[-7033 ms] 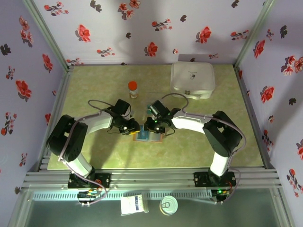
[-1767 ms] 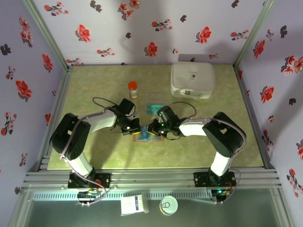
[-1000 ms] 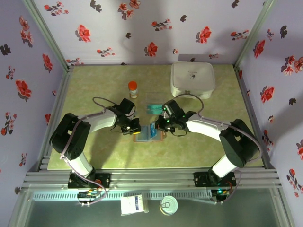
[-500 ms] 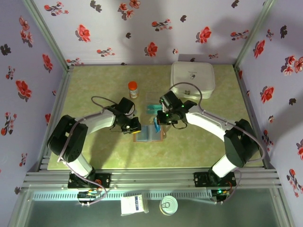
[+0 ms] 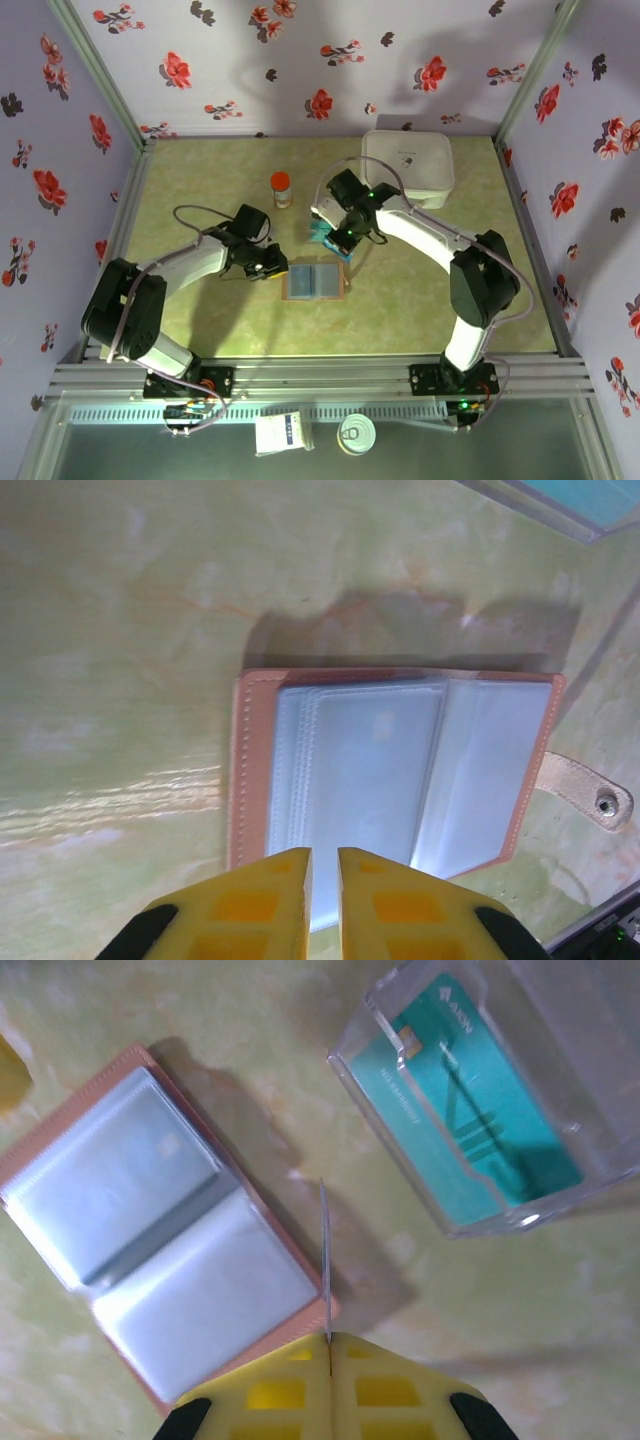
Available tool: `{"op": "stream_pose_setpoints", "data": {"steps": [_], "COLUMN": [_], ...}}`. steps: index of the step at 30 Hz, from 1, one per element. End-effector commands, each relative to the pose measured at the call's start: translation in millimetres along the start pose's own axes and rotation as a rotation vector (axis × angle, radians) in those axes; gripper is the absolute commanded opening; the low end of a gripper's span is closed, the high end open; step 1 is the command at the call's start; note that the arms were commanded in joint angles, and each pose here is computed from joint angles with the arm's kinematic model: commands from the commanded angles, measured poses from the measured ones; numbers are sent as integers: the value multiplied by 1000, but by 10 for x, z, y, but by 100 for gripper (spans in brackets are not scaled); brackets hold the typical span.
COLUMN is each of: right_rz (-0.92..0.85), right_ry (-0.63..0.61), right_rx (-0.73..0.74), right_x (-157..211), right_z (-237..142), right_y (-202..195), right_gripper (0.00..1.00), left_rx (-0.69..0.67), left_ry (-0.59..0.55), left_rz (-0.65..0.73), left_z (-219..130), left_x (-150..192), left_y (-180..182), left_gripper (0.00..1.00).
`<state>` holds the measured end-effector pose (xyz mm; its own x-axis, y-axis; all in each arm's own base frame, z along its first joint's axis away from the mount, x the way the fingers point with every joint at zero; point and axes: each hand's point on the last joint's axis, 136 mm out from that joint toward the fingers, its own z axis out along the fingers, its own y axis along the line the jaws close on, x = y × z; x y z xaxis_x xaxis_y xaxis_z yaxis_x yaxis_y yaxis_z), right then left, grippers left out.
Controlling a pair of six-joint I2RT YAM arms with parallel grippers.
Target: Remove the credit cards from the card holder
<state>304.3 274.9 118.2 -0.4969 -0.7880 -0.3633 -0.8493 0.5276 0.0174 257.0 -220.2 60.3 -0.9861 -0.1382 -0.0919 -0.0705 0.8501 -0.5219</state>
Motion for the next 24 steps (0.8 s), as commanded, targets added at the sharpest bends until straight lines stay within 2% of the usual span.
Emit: {"op": "stream_pose_setpoints", "data": {"steps": [1,13,24], "right_rz": [-282,-348,-364], "right_ry": [86,2,-12], "right_rx": [19,-106,-176], "right_x": [70,-506,-760], "right_z": [-56,-124,104], "right_y": [-136,-471,-686], "right_gripper": [0,0,0], "left_rx": [-33,-32,-41], "left_ry": [-22,-42,-53], "left_rz": [-8,-41,-53], "left_z": [-91,-152,-197], "left_x": [29,61,60], "left_y": [147,225,245], "left_gripper": [15,17,17]}}
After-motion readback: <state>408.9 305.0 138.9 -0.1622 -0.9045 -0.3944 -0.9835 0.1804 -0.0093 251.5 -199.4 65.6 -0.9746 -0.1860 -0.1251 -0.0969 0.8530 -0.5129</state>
